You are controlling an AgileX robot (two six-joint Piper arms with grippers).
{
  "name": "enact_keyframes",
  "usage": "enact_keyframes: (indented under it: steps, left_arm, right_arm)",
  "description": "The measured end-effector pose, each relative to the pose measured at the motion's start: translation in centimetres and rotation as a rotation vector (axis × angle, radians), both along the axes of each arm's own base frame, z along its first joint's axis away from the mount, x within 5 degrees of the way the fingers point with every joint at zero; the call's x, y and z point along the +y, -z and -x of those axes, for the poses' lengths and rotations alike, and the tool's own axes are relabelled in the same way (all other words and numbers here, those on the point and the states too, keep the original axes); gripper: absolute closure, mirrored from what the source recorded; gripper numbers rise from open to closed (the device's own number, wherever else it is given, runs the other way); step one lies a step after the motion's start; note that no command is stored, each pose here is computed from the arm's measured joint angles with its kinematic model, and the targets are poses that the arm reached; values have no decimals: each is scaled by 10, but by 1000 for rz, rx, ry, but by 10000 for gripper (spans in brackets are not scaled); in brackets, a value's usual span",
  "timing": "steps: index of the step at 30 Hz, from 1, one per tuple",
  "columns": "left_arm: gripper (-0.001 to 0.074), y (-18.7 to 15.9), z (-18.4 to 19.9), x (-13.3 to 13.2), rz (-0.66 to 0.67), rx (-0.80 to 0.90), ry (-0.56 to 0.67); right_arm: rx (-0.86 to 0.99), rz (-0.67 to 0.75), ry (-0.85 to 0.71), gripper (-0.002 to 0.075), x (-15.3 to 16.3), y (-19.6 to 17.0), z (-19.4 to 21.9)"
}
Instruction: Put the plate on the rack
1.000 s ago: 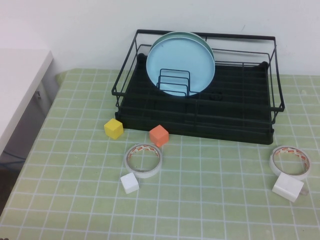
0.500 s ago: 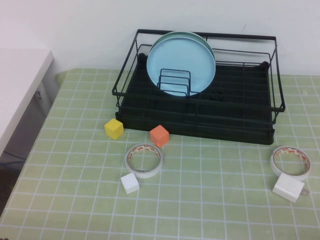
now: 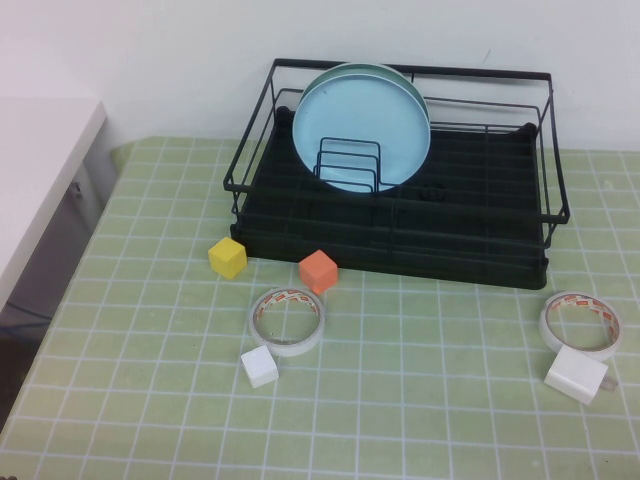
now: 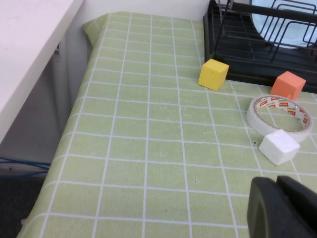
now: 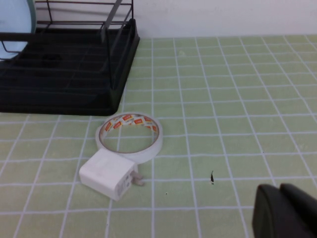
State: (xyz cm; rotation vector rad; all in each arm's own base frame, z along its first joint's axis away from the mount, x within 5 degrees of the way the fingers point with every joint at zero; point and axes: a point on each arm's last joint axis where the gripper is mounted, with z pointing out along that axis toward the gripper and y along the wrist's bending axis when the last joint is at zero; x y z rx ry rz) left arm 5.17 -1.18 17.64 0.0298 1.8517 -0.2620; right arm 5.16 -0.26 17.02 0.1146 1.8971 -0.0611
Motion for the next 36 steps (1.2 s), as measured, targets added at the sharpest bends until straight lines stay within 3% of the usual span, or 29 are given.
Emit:
enact_keyframes:
  steps: [11, 36]
  left_arm:
    - [737, 0, 0, 0, 0, 0, 0]
    - [737, 0, 0, 0, 0, 0, 0]
  right_arm:
    - [19, 70, 22, 728, -4, 1, 1]
    - [24, 85, 53, 728, -7, 0, 1]
